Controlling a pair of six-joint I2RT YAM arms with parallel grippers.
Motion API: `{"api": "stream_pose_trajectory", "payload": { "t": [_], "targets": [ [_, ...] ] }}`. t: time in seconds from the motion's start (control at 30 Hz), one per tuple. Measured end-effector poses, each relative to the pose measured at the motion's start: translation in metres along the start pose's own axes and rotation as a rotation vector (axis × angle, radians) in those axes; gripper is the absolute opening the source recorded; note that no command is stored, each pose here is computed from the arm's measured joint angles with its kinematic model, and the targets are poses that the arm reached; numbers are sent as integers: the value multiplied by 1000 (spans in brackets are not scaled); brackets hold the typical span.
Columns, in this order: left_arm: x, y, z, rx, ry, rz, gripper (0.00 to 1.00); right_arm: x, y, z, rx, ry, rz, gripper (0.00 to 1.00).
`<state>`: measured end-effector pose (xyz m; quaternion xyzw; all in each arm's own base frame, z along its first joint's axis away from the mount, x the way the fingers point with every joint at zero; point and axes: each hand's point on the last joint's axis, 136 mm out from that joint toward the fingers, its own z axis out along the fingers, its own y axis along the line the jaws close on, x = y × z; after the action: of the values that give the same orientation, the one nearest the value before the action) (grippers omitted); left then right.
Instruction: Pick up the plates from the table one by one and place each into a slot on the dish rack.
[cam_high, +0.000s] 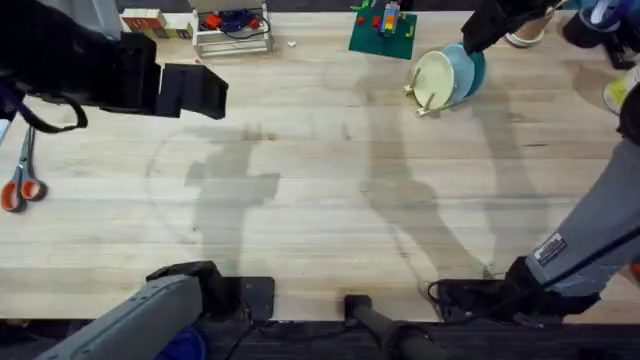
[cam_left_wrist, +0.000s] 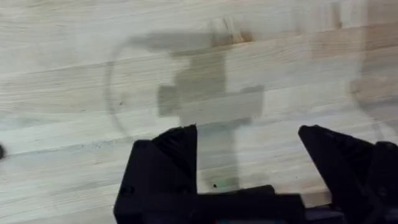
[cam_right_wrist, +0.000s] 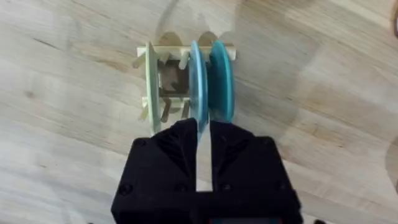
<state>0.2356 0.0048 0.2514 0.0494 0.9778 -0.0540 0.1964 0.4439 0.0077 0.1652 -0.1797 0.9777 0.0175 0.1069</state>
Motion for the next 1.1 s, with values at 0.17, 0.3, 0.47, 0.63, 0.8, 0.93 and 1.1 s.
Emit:
{"api": "stream_pose_trajectory", "payload": {
  "t": [0.17,0.3,0.47,0.63,0.8,0.93,1.1],
  "targets": [
    [0,0,0,0,0,0,995,0,0,0,0,0,0,127],
    [0,0,0,0,0,0,993,3,1,0,-4,10,1,170],
    [0,0,0,0,0,0,993,8,3,0,-13,33,3,382],
    [0,0,0,0,0,0,994,11,4,0,-17,45,4,572],
    [0,0,0,0,0,0,995,15,7,-12,-15,39,4,973],
    [0,0,0,0,0,0,994,26,13,-42,-7,17,2,992],
    [0,0,0,0,0,0,994,37,21,-79,10,-27,-1,992]
  ]
}}
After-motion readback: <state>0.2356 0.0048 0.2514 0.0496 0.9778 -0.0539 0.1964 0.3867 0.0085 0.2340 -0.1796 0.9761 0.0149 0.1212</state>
